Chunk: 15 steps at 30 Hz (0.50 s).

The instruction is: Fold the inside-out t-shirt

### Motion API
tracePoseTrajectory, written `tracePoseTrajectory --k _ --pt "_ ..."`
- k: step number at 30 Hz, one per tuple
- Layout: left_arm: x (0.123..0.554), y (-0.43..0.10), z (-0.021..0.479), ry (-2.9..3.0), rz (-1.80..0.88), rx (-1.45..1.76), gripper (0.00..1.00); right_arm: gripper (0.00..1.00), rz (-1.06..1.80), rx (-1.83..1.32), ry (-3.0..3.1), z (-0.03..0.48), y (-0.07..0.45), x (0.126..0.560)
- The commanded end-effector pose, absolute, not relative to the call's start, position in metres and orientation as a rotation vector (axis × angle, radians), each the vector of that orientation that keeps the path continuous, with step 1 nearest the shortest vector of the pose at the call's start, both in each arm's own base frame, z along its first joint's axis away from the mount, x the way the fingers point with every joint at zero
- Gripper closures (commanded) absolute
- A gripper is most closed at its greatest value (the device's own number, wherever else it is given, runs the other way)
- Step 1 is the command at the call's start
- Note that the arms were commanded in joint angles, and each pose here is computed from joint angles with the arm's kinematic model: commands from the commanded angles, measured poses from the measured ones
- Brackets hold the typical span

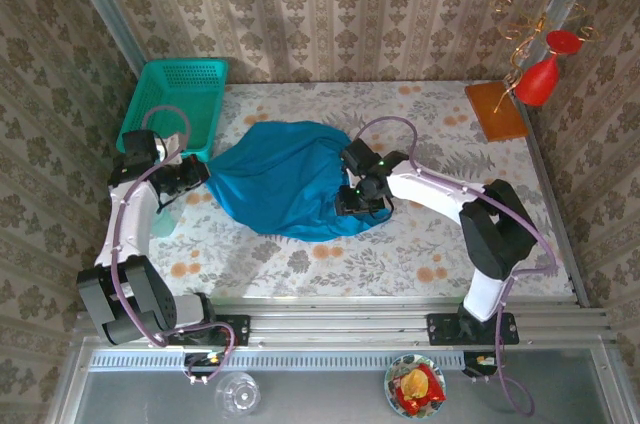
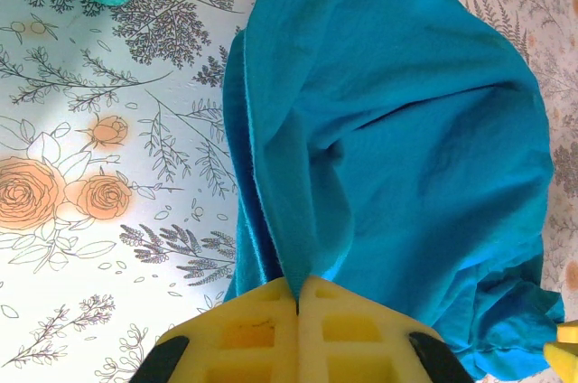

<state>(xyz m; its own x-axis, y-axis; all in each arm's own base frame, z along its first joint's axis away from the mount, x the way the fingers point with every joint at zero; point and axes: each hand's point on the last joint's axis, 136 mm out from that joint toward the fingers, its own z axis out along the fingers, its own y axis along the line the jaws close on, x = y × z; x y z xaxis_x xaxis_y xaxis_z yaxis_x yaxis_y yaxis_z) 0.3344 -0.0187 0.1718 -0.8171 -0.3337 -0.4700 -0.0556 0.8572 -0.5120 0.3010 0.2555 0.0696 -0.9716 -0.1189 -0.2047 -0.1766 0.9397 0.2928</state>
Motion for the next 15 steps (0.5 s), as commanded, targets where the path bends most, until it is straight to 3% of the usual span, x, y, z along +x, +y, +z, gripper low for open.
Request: tracePoseTrajectory --k 1,7,12,15 --pt "0.339 -0.018 0.191 2.409 -0.646 -0.226 1.0 0.58 0.487 -0.247 2.936 0.066 0.263 0.298" --pt "0.339 -0.018 0.196 2.396 -0.652 -0.225 1.0 0.67 0.491 -0.253 2.97 0.058 0.263 0.293" --pt "0.341 -0.017 0.209 2.367 -0.655 -0.224 1.0 0.97 0.544 -0.275 2.961 0.072 0.268 0.29" --pt "0.343 -0.013 0.228 2.322 -0.661 -0.228 1.0 1.0 0.605 -0.244 2.869 0.11 0.27 0.298"
